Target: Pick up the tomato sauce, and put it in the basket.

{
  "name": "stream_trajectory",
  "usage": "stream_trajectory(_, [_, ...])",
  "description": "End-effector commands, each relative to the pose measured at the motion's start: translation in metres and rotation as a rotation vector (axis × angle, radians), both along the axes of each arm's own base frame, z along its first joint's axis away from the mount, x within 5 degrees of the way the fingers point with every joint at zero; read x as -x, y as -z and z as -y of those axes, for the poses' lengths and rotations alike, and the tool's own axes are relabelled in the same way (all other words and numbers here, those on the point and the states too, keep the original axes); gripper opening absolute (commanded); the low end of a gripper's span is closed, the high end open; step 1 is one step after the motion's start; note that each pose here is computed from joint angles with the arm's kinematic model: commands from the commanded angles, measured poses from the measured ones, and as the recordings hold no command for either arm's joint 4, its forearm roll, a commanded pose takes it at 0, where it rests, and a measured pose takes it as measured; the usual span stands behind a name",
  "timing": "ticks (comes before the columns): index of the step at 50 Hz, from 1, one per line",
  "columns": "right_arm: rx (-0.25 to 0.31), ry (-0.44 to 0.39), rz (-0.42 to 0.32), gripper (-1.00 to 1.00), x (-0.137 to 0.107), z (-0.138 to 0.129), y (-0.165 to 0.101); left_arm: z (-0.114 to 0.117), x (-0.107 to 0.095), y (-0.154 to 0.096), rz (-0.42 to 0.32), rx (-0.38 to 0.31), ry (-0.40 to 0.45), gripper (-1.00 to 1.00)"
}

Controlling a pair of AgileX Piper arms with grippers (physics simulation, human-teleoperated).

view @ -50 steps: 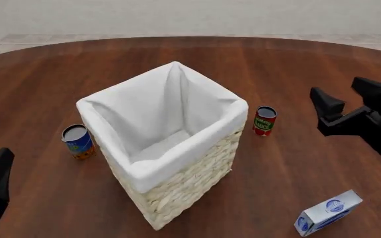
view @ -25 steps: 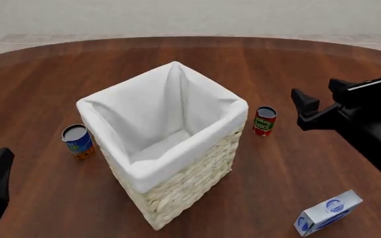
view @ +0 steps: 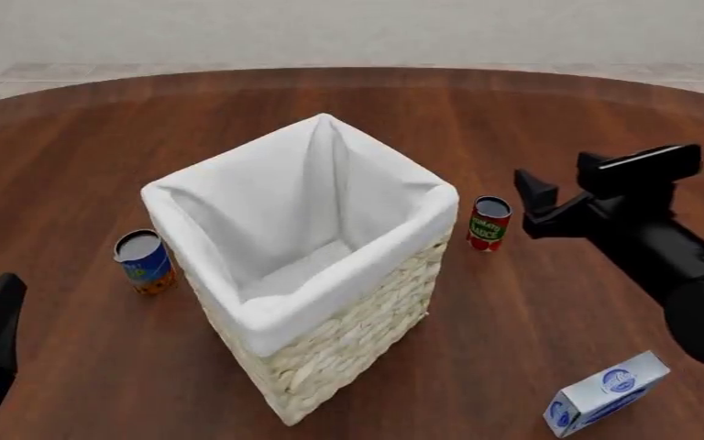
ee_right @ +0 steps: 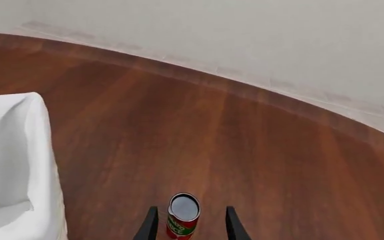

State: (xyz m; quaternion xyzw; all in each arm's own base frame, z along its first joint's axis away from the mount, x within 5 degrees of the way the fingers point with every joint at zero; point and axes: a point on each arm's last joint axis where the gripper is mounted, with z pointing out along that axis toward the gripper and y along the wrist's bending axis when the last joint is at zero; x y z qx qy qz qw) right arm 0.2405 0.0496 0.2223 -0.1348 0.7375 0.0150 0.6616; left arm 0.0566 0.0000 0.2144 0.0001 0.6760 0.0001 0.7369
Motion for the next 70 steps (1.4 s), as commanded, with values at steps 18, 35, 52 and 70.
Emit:
stream_trajectory(18, [0.006, -0.005, -0.039, 1.00, -0.024, -0.006, 0.025, 0.000, 0.000, 0.000, 0.000, 0.000, 0.000, 1.00])
stream_trajectory(35, [0.009, -0.007, -0.051, 1.00, -0.037, -0.010, 0.035, 0.000, 0.000, 0.000, 0.000, 0.000, 0.000, 1.00])
stream_trajectory(52, [0.013, -0.006, -0.075, 1.00, -0.048, -0.012, 0.051, 0.000, 0.000, 0.000, 0.000, 0.000, 0.000, 1.00])
stream_trajectory(70, [0.014, 0.000, -0.099, 1.00, -0.056, -0.012, 0.065, 0.000, 0.000, 0.000, 0.000, 0.000, 0.000, 1.00])
